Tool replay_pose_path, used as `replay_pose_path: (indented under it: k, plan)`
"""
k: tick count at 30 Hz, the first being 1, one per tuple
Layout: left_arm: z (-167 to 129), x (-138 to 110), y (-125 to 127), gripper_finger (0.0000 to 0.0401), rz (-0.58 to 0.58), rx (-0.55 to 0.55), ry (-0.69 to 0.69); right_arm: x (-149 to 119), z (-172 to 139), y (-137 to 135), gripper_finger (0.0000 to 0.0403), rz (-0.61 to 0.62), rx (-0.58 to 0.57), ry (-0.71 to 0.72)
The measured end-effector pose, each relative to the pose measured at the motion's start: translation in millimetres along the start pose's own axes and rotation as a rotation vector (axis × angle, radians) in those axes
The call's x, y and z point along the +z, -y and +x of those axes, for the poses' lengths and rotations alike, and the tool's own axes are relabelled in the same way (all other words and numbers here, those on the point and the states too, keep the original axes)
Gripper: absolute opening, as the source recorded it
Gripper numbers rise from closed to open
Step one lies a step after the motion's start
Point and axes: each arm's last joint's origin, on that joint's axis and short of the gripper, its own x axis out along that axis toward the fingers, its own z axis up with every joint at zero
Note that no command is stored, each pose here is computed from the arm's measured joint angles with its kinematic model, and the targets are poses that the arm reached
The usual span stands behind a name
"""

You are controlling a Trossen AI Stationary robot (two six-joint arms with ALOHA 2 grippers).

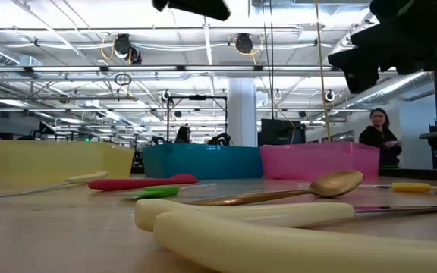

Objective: Pick & Place Kitchen Items
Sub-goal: Put the yellow spatula into the red bin

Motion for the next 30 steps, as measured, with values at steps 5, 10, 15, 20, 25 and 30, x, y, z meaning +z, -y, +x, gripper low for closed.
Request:
replay_pose_path:
  k: [5, 10, 15, 20, 25, 30]
  plan:
    - [-4, -6, -3, 0.0035, -0.006, 0.066, -0.048, 26, 10, -8, 0.0189, -0.112, 0.048, -0.065]
    - [-4, -9, -4, 0.0035, -0.009, 0.076, -0.072, 59, 18, -20, 0.018, -0.153, -0.003, -0.324]
    - [-4, -10, -6, 0.0035, 0.003, 0.135, -0.073, 50, 6, -11, 0.018, 0.076, -0.262, -0.693]
    - [-2, -10, -9, 0.0035, -0.009, 0.146, -0.077, 14, -2, -6, 0.0187, 0.249, -0.341, -0.866]
    - [-2, -11, -10, 0.0035, -0.014, 0.149, -0.08, -13, -2, -2, 0.02, 0.272, -0.324, -0.889]
    - [-2, -13, -10, 0.0035, -0.008, 0.15, -0.096, -26, -2, 0, 0.0224, 0.324, -0.349, -0.88]
